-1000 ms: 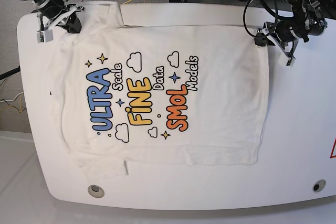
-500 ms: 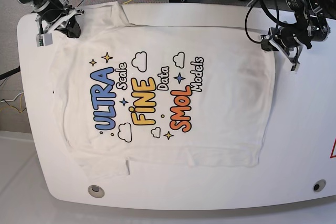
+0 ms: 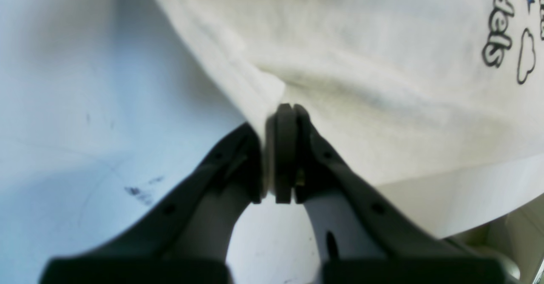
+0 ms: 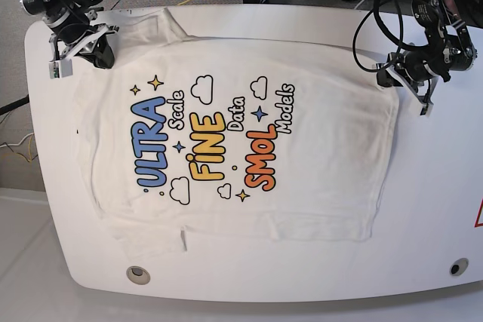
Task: Fold the T-shirt properly
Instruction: 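Pull the shirt with both grippers toward the robot, then lift the shoulder edge with both grippers and fold it over the print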
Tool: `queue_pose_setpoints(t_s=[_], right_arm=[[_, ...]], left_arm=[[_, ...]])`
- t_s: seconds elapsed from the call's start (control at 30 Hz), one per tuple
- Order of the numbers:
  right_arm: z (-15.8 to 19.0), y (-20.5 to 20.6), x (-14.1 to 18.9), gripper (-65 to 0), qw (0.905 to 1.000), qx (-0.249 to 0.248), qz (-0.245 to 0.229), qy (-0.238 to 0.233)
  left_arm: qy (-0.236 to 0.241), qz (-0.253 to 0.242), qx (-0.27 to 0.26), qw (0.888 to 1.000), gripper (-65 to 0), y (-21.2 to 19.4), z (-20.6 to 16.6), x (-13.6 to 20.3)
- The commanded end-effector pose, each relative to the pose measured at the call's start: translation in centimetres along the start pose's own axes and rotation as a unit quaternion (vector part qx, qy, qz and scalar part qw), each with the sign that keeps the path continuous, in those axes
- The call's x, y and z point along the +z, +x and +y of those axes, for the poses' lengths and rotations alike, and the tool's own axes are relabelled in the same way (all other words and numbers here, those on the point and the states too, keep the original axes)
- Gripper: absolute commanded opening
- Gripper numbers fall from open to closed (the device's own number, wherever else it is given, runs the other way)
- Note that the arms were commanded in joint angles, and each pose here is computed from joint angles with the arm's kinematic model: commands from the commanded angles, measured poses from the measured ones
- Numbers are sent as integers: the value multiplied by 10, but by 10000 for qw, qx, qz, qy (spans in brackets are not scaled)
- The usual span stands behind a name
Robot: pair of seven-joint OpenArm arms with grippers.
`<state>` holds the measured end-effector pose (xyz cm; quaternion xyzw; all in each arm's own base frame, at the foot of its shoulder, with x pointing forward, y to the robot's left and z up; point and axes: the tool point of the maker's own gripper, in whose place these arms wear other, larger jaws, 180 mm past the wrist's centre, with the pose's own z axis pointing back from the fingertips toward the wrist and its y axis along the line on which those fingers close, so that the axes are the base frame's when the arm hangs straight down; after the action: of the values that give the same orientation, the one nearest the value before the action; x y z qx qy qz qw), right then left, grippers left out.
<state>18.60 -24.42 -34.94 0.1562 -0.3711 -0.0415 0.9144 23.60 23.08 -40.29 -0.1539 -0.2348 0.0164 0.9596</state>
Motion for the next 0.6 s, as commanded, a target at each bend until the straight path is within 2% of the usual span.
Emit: queue_pose_setpoints(t_s=[0.0,0.33,0.57], right_arm=[[2,17,2,-650,9996,124,-246,38],[5,38,-3,-650,9985,186,-504,93],[7,50,-8,-650,9983,263,-508,118]], left_arm=[[16,-251,-92,9996,-619,18,1,6],[-8,-477,-159,9987,-619,40,-2,8],[-24,-616,-203,9979,-619,54,-4,10]])
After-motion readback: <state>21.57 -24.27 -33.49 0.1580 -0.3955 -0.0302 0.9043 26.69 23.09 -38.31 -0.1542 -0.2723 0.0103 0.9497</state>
